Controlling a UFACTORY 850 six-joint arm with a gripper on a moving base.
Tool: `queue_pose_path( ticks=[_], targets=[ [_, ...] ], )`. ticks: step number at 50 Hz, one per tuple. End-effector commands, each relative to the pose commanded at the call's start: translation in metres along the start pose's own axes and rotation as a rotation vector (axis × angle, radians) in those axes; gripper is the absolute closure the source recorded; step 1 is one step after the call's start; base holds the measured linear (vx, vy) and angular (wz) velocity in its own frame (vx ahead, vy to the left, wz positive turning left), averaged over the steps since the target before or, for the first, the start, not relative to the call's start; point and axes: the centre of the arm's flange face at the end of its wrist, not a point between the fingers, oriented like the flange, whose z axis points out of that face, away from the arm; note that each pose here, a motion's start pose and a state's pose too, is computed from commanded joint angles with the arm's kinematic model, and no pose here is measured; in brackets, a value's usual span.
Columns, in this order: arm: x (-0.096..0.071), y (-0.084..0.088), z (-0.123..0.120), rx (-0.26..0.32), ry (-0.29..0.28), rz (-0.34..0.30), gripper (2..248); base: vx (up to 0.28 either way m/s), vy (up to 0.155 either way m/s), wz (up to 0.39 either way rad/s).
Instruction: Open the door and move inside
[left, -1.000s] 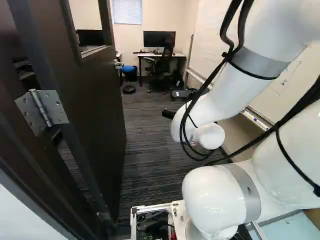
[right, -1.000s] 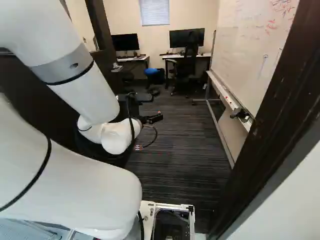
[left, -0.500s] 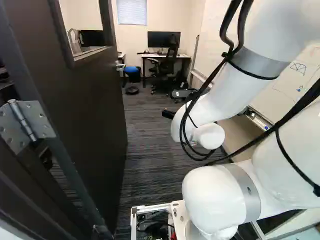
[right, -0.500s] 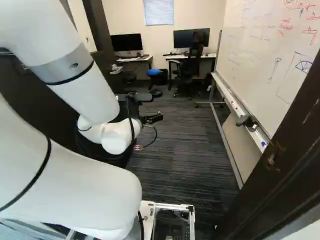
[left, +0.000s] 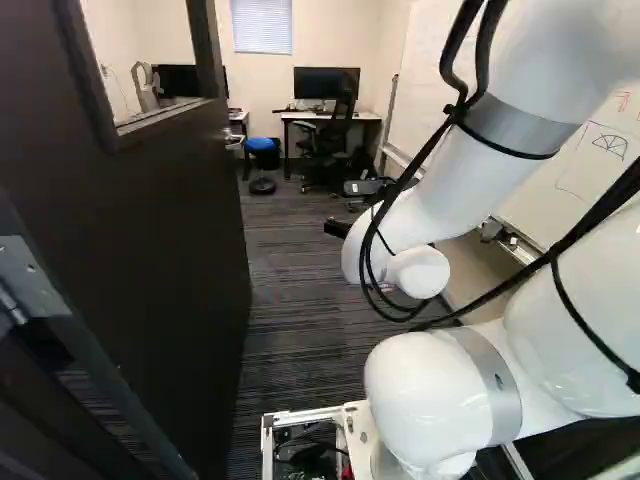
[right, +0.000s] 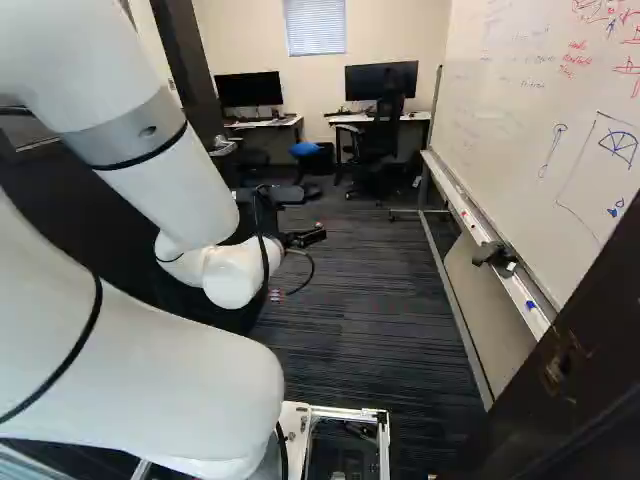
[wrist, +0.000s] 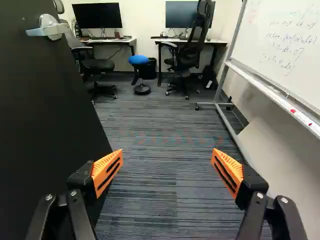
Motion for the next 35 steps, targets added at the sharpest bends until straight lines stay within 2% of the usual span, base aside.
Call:
queue_pose_path(
  ticks=[35],
  targets=[
    [0.0000, 0.0000, 0.0000, 0.000, 0.000, 0.000, 3, 0.190, -0.037, -0.003]
  ],
)
